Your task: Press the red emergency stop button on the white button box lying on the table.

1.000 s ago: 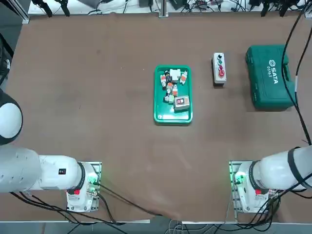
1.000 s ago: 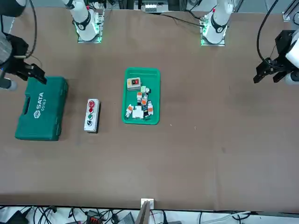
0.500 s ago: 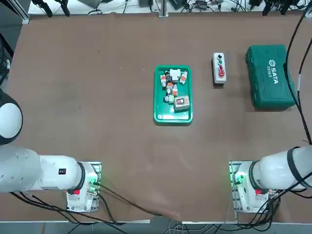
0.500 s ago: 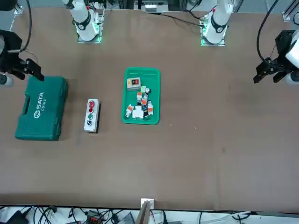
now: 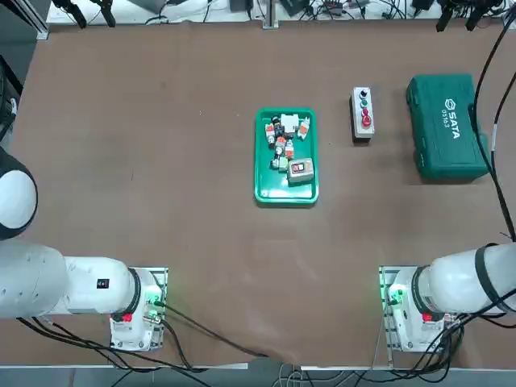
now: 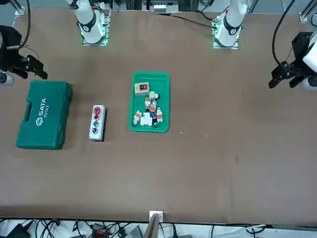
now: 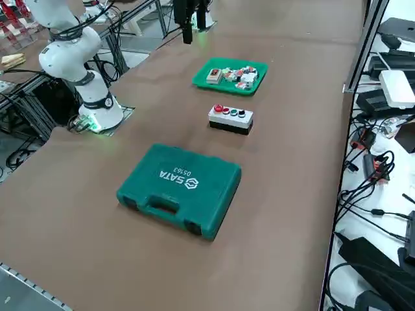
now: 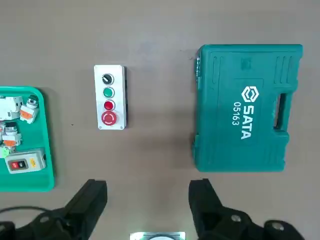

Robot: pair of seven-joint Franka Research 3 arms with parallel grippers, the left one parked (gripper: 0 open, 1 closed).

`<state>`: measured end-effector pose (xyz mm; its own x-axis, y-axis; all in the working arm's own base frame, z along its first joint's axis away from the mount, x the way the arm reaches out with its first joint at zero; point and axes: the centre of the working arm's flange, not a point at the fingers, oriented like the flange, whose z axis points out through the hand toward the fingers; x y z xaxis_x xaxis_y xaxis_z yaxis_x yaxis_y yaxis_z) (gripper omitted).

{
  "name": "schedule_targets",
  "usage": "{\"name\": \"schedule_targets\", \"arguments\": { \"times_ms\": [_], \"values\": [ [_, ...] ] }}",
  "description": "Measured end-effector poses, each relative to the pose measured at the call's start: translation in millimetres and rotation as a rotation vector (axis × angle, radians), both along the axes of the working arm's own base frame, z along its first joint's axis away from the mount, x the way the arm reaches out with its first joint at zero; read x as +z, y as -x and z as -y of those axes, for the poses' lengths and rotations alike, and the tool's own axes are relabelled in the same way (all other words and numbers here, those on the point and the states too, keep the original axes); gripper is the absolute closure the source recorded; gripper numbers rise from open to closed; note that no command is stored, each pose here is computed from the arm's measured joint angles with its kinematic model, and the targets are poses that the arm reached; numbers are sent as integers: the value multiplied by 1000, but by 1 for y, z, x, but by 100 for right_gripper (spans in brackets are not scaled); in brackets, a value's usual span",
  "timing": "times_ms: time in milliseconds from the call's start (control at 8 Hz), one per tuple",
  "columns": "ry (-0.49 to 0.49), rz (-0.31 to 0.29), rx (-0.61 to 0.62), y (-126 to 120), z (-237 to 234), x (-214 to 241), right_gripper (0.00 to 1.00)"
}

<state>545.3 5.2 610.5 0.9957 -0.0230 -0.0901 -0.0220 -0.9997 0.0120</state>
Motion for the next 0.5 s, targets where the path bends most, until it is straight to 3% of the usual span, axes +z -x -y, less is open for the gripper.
{"name": "schedule_targets", "arguments": {
  "times_ms": [500],
  "values": [
    [-1,1,17,2,-10,1,0]
  ]
}}
